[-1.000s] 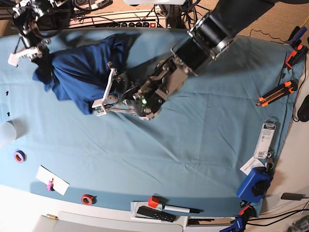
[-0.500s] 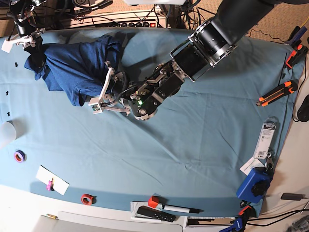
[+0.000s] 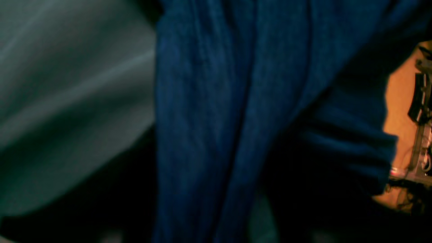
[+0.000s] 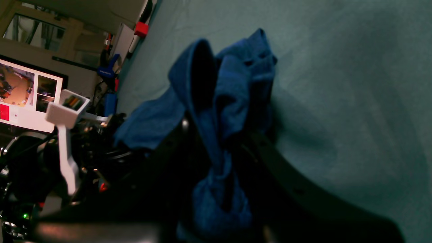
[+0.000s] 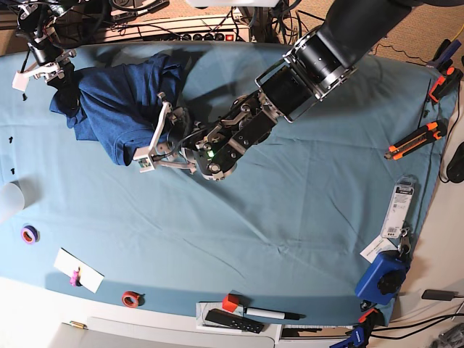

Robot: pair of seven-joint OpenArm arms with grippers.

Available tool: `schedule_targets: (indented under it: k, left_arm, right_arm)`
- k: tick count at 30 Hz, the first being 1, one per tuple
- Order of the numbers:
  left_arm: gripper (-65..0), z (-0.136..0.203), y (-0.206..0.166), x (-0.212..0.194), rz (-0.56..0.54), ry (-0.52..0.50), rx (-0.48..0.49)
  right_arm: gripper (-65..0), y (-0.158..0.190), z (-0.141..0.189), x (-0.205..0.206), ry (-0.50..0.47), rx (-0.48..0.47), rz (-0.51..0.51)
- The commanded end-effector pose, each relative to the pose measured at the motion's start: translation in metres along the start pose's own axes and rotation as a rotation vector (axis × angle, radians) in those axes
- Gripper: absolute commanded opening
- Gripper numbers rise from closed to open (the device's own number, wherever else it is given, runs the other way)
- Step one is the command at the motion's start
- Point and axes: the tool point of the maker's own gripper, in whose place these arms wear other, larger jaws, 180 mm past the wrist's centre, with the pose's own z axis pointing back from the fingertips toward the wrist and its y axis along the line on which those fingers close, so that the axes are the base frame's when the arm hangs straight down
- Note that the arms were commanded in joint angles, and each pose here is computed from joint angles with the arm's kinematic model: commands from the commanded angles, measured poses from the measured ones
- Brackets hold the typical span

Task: Layout the t-shirt on the table in an organized manner, then fold the t-shirt properly
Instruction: 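Drag the shirt with the left gripper toward the right gripper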

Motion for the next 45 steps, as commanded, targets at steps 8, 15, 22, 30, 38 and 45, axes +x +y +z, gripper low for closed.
schedule_targets:
  k: [8,15,22,30,38,45]
  left_arm:
    - [-34.5,0.023,0.020,0.047,-0.053,-0.040,0.060]
    - [-34.5,0.034,0.032,0.055,-0.074,-0.012,0.097]
    - [-21.7,0.034,0.023,0.042,-0.045,0.060,0.043]
    - [-21.6,0.039,0.027,0.030,-0.060,0.146,0.053]
    - [-21.6,0.057,0.044,0.048,-0.104,0.166,0.110]
    - [-21.6,0.062,0.049,0.048,-0.104,0.191,0.129]
  right_arm:
    - [-43.1,0.011,0.004,0.022,-0.061,0.041,0.040]
    - [-43.1,0.012,0.008,0.049,-0.067,0.033,0.114]
    - [-43.1,0.020,0.003,0.072,-0.097,0.053,0.160]
    - [-43.1,0.041,-0.014,0.096,-0.170,0.123,0.179]
    - [-43.1,0.058,-0.027,0.112,-0.215,0.178,0.192]
    - [-43.1,0.086,-0.067,0.090,-0.001,0.246,0.307]
